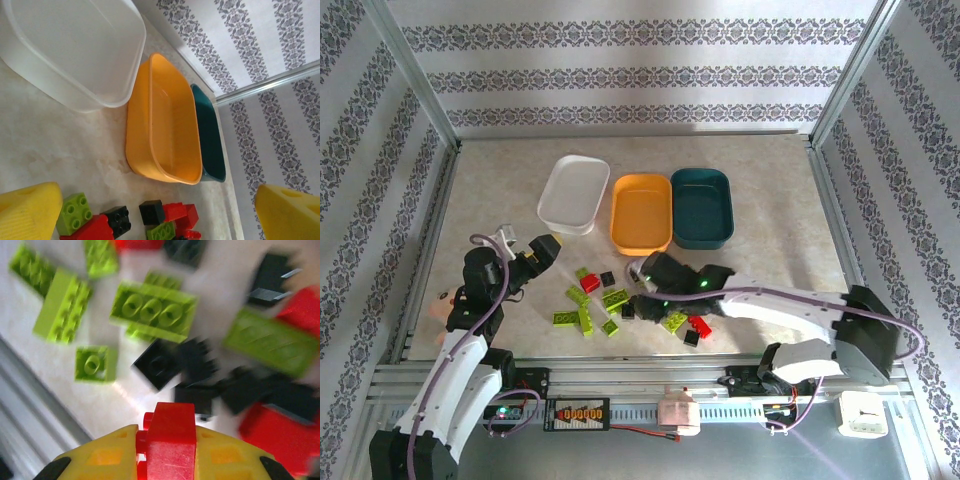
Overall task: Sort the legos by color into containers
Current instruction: Place the lego in the container.
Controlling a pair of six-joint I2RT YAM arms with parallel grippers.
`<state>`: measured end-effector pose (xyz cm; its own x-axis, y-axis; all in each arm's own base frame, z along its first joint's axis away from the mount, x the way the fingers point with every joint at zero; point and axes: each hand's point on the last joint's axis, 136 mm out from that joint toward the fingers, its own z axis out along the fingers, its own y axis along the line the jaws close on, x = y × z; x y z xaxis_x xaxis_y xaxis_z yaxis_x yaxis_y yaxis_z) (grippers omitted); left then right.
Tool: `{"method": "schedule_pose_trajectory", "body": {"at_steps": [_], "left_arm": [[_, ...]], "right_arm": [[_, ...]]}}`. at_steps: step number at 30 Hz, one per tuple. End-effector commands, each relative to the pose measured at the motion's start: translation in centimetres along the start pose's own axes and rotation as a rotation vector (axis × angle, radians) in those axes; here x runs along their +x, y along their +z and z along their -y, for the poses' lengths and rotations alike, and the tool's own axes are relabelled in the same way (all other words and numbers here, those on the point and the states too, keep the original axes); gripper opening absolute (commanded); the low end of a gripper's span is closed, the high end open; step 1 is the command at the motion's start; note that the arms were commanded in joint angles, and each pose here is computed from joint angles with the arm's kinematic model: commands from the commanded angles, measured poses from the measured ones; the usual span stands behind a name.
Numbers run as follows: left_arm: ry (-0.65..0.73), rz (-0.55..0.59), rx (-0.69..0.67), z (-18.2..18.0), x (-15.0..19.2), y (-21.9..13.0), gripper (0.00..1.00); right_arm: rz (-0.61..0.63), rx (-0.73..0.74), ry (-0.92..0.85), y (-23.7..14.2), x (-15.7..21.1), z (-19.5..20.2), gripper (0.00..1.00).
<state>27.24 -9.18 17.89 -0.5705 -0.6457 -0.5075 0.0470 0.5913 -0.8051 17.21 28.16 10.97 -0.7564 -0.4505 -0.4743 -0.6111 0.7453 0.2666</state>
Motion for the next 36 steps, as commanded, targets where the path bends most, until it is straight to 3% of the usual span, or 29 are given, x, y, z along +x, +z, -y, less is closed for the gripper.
{"method": "schedule_pose_trajectory", "body": {"at_steps": [1, 4, 10, 16, 18, 20, 22, 25, 29, 36], "left_arm": [[0.061, -0.025, -0.022, 0.9, 0.1, 0.0, 0.98], [0.095, -0.063, -0.076, 0.7, 0.8, 0.3, 0.96], [0.15, -0.121, -0.213, -0.6, 1.7, 0.1, 0.9], [0.155, -0.159, -0.298, -2.5, 2.5, -0.2, 0.85], [0.151, -0.187, -0.3, -2.7, 3.1, 0.0, 0.83], [0.148, -0.207, -0.313, -3.0, 3.5, 0.1, 0.82], [0.152, -0.218, -0.322, -3.2, 3.8, 0.1, 0.82], [0.154, -0.201, -0.341, -3.4, 3.5, -0.2, 0.83], [0.167, -0.167, -0.346, -3.1, 2.7, -0.6, 0.84], [0.187, -0.148, -0.353, -2.9, 2.2, -0.7, 0.89]], "right_arm": [[0.168, 0.068, 0.112, -3.5, -4.4, 5.0, 0.14], [0.284, 0.156, 0.223, -5.7, -7.8, 10.6, 0.13], [0.378, 0.317, 0.397, -6.6, -11.8, 19.8, 0.12], [0.337, 0.396, 0.504, -4.0, -13.6, 25.9, 0.14], [0.32, 0.408, 0.528, -2.9, -13.7, 27.2, 0.19], [0.316, 0.408, 0.541, -2.3, -13.9, 27.9, 0.35], [0.318, 0.387, 0.529, -2.3, -14.5, 27.6, 0.55], [0.347, 0.353, 0.471, -3.5, -15.3, 25.1, 0.61], [0.318, 0.208, 0.347, -3.4, -14.5, 17.8, 0.56], [0.066, -0.043, 0.217, 1.4, -7.4, 6.1, 0.41]]}}
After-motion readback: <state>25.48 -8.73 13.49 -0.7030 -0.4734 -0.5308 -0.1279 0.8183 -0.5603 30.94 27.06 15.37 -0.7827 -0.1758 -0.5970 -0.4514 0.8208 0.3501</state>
